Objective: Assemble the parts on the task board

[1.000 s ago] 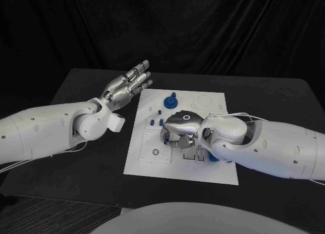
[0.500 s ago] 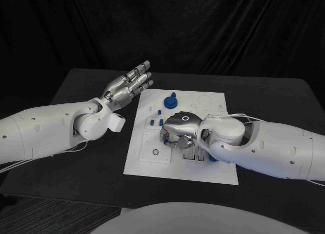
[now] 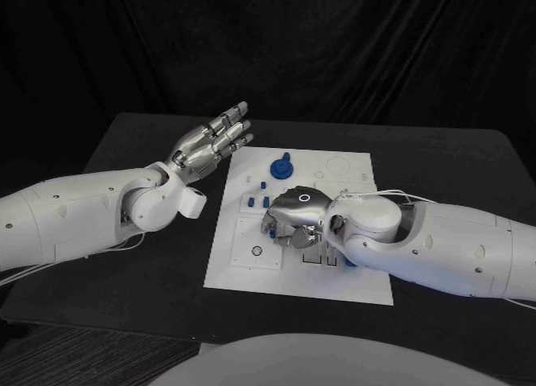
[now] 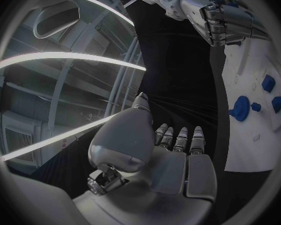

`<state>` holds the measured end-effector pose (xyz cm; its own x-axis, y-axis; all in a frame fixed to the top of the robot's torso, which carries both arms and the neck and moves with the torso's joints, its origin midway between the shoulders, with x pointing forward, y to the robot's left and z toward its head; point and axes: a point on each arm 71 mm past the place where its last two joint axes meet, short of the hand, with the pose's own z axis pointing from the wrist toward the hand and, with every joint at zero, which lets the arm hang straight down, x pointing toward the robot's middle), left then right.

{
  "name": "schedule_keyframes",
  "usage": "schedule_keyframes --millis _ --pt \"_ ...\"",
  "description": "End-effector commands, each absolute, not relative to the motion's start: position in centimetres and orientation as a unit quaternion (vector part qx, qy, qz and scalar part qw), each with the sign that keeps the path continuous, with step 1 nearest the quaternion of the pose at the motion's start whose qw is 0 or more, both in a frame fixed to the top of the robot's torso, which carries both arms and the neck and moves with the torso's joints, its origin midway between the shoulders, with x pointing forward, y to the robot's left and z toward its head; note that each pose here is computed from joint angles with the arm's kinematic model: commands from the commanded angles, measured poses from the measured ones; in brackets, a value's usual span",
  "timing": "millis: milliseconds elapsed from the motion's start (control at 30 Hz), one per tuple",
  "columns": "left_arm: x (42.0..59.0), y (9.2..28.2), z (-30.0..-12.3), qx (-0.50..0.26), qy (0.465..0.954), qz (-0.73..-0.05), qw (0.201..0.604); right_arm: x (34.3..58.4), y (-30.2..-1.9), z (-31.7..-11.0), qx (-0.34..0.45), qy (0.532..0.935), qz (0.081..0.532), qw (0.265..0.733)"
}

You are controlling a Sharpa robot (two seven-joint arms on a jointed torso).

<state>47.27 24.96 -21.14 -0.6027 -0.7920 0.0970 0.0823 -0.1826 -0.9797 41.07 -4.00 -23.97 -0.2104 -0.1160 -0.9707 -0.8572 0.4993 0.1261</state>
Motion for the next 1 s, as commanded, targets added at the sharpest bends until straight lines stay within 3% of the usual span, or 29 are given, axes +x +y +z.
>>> schedule_keyframes --millis 33,367,567,833,1000 --pt "47.1 24.9 -20.6 -0.305 0.525 -0.728 0.318 41.1 -4.3 -24.3 -0.35 0.702 0.338 0.521" --pt "47.1 25.0 -20.6 -0.306 0.526 -0.727 0.317 41.2 -5.4 -23.4 -0.324 0.68 0.348 0.558" --pt "47.1 25.0 -20.6 -0.306 0.527 -0.727 0.316 42.2 -7.5 -20.8 -0.309 0.653 0.344 0.6" --pt "47.1 24.9 -20.7 -0.306 0.527 -0.727 0.316 44.3 -12.3 -16.5 -0.292 0.646 0.297 0.639" --pt "47.1 24.9 -20.6 -0.306 0.526 -0.727 0.318 45.4 -15.4 -15.9 -0.272 0.67 0.261 0.639"
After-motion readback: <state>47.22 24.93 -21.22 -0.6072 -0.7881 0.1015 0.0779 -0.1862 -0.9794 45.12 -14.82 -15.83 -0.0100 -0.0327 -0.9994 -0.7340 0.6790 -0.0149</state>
